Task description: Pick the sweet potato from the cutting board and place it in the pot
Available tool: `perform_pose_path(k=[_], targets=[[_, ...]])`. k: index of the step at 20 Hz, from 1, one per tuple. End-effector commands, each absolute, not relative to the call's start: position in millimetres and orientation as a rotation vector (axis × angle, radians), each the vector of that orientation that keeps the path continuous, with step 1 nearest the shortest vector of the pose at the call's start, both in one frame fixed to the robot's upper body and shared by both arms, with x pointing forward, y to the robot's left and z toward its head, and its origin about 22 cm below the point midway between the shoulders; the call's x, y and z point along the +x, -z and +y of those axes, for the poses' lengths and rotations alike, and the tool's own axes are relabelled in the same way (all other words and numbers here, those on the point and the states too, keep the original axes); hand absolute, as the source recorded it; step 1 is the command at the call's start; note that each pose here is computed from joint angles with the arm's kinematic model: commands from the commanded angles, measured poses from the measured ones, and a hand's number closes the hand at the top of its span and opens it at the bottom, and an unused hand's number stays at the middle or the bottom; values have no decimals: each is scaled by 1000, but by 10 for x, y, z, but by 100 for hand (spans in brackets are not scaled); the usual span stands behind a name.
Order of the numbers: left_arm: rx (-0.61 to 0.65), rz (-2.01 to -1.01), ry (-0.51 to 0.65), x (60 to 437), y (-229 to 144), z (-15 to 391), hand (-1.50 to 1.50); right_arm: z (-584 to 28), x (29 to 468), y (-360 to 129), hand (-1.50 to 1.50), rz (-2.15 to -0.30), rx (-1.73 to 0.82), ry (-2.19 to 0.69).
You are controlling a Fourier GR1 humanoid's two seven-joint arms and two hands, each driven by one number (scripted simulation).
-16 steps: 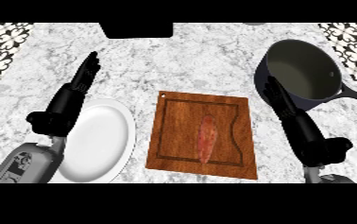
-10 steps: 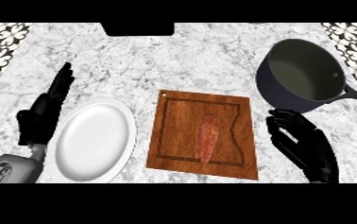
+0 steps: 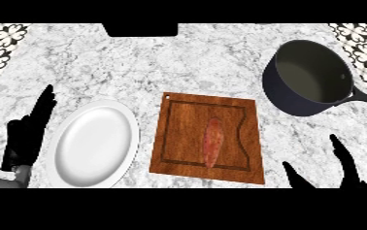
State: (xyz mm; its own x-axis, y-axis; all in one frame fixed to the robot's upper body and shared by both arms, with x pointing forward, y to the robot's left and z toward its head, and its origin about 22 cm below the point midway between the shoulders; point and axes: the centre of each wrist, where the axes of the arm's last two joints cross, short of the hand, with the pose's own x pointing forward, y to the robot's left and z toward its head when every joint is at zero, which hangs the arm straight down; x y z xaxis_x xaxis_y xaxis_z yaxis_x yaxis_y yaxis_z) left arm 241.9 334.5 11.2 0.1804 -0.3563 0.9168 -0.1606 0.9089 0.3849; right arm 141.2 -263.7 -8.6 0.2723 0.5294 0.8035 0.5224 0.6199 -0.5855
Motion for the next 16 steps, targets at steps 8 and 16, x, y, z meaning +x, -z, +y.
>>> perform_pose_path(k=[8, 16], targets=[[433, -1407, 161, 2324, -242, 3344, 0, -2057, 1176, -596, -150, -1158, -981, -179], [417, -1410, 165, 2396, -142, 3194, 0, -1618, 1601, -763, -150, -819, -819, -463]])
